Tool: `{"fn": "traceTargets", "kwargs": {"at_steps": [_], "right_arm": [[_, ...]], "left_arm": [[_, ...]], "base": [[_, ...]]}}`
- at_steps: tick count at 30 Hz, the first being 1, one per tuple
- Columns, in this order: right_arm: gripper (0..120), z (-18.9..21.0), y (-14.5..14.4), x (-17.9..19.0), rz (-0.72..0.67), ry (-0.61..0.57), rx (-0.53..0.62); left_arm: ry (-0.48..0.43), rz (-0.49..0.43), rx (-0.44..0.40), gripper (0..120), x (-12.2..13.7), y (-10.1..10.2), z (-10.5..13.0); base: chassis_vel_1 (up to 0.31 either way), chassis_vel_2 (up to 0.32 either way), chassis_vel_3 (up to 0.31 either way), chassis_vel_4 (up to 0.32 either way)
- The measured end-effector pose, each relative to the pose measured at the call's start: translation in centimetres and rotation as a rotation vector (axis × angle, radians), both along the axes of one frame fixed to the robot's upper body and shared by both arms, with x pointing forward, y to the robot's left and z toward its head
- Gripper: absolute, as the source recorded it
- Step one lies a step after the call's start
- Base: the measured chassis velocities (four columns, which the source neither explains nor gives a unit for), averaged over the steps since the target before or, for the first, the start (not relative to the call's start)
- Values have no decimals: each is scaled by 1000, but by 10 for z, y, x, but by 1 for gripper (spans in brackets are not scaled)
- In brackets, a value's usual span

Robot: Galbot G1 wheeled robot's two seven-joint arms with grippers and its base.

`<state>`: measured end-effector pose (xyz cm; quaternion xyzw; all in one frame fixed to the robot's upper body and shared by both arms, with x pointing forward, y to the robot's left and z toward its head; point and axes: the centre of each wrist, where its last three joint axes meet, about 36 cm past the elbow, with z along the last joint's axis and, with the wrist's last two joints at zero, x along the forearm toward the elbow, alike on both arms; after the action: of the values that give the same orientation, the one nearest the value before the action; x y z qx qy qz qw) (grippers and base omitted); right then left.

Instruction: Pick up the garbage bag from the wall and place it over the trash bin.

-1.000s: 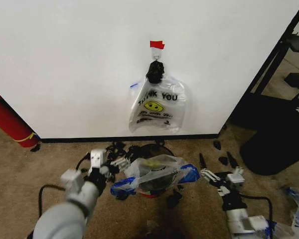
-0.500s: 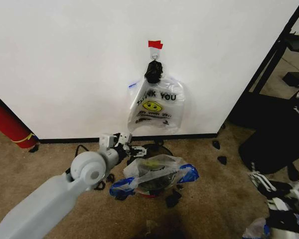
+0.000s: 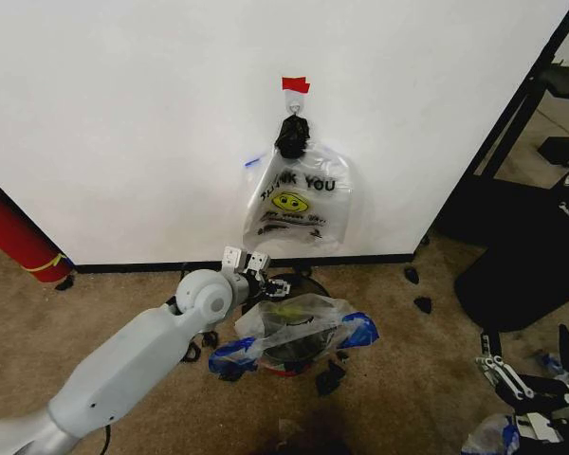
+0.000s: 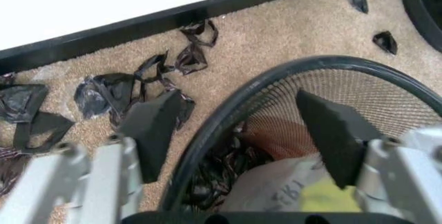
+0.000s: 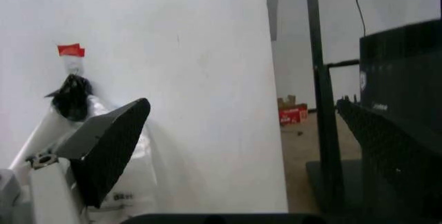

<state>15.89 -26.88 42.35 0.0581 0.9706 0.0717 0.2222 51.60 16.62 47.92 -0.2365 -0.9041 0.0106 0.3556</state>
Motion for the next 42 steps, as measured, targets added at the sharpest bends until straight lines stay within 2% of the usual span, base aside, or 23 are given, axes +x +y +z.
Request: {"fn": "traceTargets", "kwargs": {"at_steps": [2, 6, 8, 14, 20, 25, 29, 30, 31, 32, 34, 35, 38, 41, 42], "right_arm": [[100, 1, 1, 1, 1, -1, 7], [100, 5, -6, 7, -17, -4, 5], [100, 6, -10, 8, -25, -3, 3], [100, 10, -22, 11, -57, -5, -10], [100, 6, -23, 10, -66, 4, -10], [100, 2, -21, 11, -63, 9, -9], [100, 0, -18, 13, -58, 16, -5], [100, -1, -16, 15, -59, 25, -5], [100, -1, -16, 15, -59, 25, -5], [100, -2, -13, 16, -60, 32, -2], [100, -2, -10, 18, -58, 54, 7], [100, -2, -10, 18, -58, 54, 7], [100, -1, -3, 22, -40, 106, 27], [100, 1, 4, 28, -34, 140, 36], [100, 2, 8, 32, -32, 164, 37]], "left_arm": [[4, -1, 4, 61, 1, 0, -1], [65, -16, -27, 42, 7, 3, -5], [80, -22, -26, 39, 8, 3, -8], [108, -44, 2, 14, 14, -4, -20], [93, -49, 13, 0, 11, -7, -17], [75, -17, 1, 0, 6, 0, -5], [63, 68, -40, 0, -2, 8, 11], [65, 139, -63, 0, -10, 13, 17], [65, 139, -63, 0, -10, 13, 17], [68, 191, -78, 0, -17, 16, 18], [70, 281, -97, 0, -33, 24, 17], [70, 281, -97, 0, -33, 24, 17], [64, 371, -106, 0, -59, 37, 11], [46, 426, -124, 0, -75, 43, 6], [19, 471, -146, 0, -84, 43, 1]], "base": [[0, 0, 0, 0], [0, 0, 0, 0], [0, 0, 0, 0], [0, 0, 0, 0], [0, 0, 0, 0], [0, 0, 0, 0], [0, 0, 0, 0], [0, 0, 0, 0], [0, 0, 0, 0], [0, 0, 0, 0], [0, 0, 0, 0], [0, 0, 0, 0], [0, 0, 0, 0], [0, 0, 0, 0], [0, 0, 0, 0]]}}
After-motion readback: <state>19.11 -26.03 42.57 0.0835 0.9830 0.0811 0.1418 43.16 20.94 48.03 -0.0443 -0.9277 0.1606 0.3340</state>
